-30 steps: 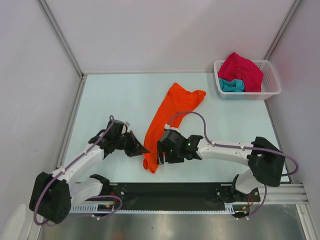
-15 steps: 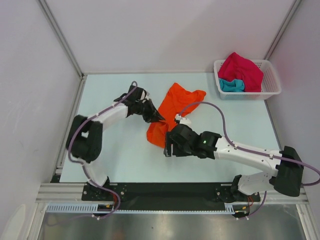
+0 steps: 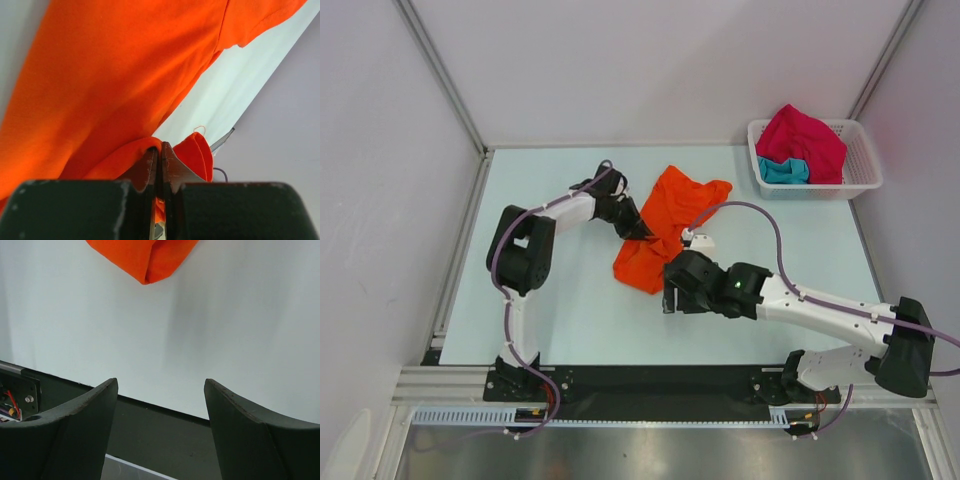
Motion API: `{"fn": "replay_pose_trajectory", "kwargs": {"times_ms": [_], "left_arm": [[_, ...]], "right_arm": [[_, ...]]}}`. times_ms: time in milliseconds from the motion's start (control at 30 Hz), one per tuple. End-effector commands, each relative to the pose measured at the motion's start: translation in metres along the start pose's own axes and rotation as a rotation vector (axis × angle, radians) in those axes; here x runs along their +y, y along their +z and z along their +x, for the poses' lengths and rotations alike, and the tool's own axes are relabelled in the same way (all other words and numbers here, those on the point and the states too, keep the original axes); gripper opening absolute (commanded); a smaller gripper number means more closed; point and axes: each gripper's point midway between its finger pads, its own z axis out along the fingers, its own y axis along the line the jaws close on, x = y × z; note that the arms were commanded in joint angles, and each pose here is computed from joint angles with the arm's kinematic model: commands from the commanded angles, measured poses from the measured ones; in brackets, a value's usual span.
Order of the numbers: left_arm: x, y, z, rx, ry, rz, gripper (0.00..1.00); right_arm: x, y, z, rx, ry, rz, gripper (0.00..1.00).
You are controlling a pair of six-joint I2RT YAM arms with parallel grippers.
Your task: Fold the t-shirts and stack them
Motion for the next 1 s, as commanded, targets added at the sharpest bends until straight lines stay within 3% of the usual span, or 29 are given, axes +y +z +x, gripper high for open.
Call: {"fn": "replay_pose_trajectory", "kwargs": {"times_ms": [0,433,533,567,700,733,967], "left_arm": [[-0.028,-0.024,-0.026,-0.098,0.060,0.044,0.06],[-0.033,-0.029,-0.074,-0.206,0.047,0.002,0.05],[-0.037,-0.019,-0.076,-0.172,0.071,0.023,0.16],[-0.044,-0.018,-0.075,-0.147,0.088,0.051,0.28],[-0.033,-0.005,-0.069,-0.089,0.094,0.049,0.46],[-0.029,-0.005,-0.067,-0.086,0.096,0.038,0.62],[-0.011,-0.026,-0.055,-0.099,0.119,-0.010,0.64]], "right_arm": [[-0.001,-0.002,-0.012,-0.041,0.007,0.031,0.76],[-0.009,0.002,-0.021,-0.048,-0.016,0.087,0.76],[-0.010,0.003,-0.022,-0.047,-0.015,0.097,0.76],[-0.011,0.003,-0.021,-0.045,-0.014,0.098,0.76],[-0.011,0.007,-0.020,-0.035,-0.018,0.103,0.76],[-0.010,0.009,-0.020,-0.031,-0.019,0.102,0.76],[-0.005,0.018,-0.018,-0.021,-0.025,0.096,0.76]]}}
